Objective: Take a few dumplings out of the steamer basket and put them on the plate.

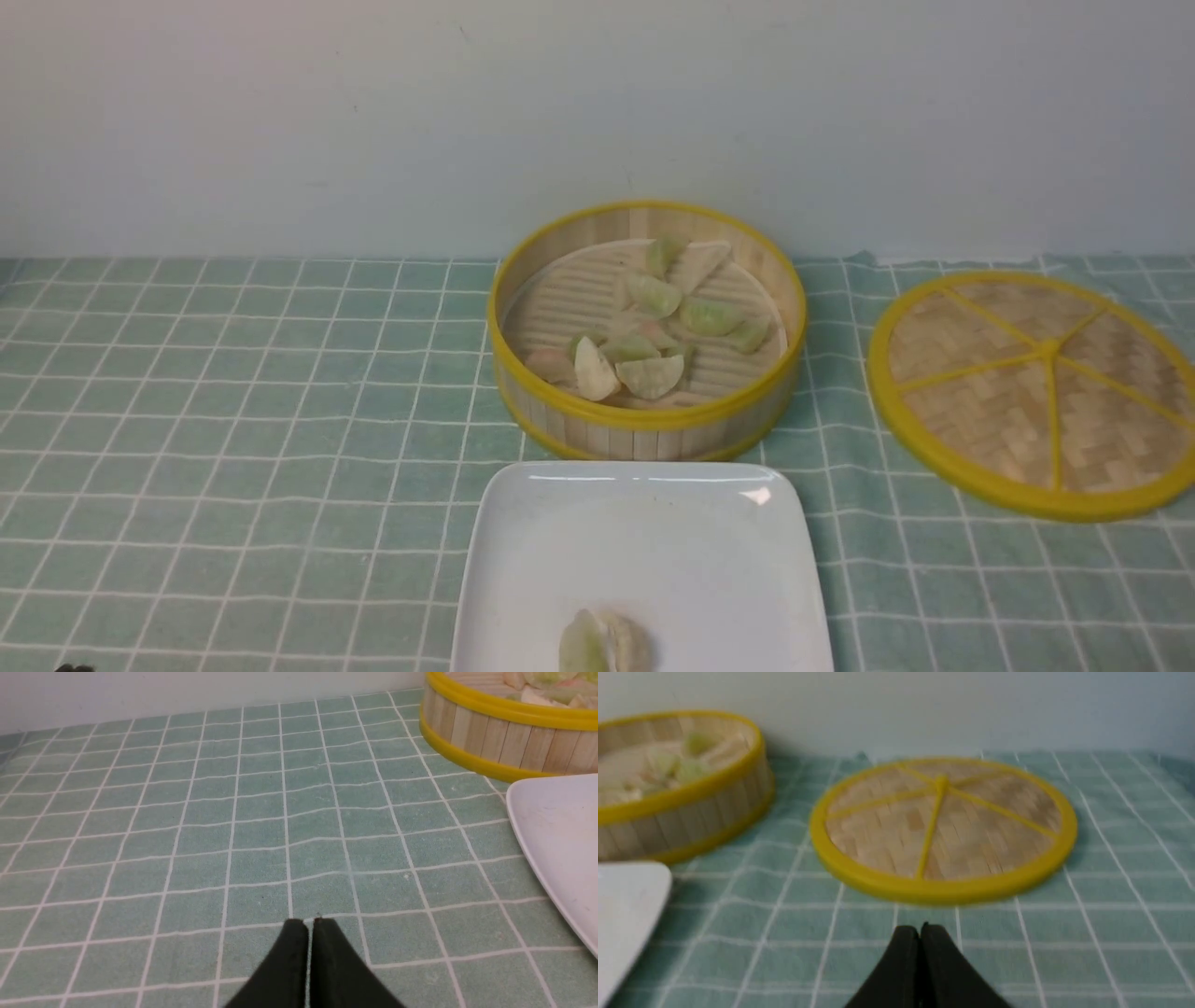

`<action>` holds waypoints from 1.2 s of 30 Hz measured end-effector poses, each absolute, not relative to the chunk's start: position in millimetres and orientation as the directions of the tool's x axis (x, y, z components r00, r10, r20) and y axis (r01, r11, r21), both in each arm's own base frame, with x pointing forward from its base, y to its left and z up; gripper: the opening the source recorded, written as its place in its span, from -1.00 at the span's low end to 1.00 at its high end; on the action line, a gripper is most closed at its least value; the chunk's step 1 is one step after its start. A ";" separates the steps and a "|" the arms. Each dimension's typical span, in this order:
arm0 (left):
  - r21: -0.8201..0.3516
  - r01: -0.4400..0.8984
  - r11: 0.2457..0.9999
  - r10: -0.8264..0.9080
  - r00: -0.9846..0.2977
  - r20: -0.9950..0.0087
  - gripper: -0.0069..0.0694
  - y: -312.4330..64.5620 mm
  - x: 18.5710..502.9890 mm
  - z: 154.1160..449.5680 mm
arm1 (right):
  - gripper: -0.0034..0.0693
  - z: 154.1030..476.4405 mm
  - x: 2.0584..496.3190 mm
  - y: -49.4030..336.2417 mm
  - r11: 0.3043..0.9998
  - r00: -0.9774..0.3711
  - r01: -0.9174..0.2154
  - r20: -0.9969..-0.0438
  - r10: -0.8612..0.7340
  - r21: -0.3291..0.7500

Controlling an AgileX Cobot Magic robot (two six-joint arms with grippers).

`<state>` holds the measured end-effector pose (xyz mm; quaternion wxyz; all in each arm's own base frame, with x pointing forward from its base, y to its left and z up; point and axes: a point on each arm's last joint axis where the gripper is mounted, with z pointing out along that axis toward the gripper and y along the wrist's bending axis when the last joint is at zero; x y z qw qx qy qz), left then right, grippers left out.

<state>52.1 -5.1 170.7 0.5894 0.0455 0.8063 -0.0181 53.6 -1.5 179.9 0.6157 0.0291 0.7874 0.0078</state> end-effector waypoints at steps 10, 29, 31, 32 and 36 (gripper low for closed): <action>0.024 0.095 0.995 0.052 -0.302 -0.952 -0.84 -5.1 52.1 170.6 | -0.95 181.0 54.2 -1.6 0.998 -0.212 0.037 -0.976 0.055 0.049; 0.024 0.095 0.995 0.052 -0.302 -0.952 -0.84 -5.1 52.1 170.6 | -0.95 180.7 54.2 -1.6 0.998 -0.213 0.037 -0.975 0.055 0.049; 0.024 0.095 0.995 0.052 -0.302 -0.952 -0.84 -5.1 52.1 170.6 | -0.95 180.7 54.2 -1.6 0.998 -0.213 0.037 -0.975 0.055 0.049; 0.024 0.095 0.995 0.052 -0.302 -0.952 -0.84 -5.1 52.1 170.6 | -0.95 180.7 54.2 -1.6 0.998 -0.213 0.037 -0.975 0.055 0.049; 0.024 0.095 0.995 0.052 -0.302 -0.952 -0.84 -5.1 52.1 170.6 | -0.95 180.7 54.2 -1.6 0.998 -0.213 0.037 -0.975 0.055 0.049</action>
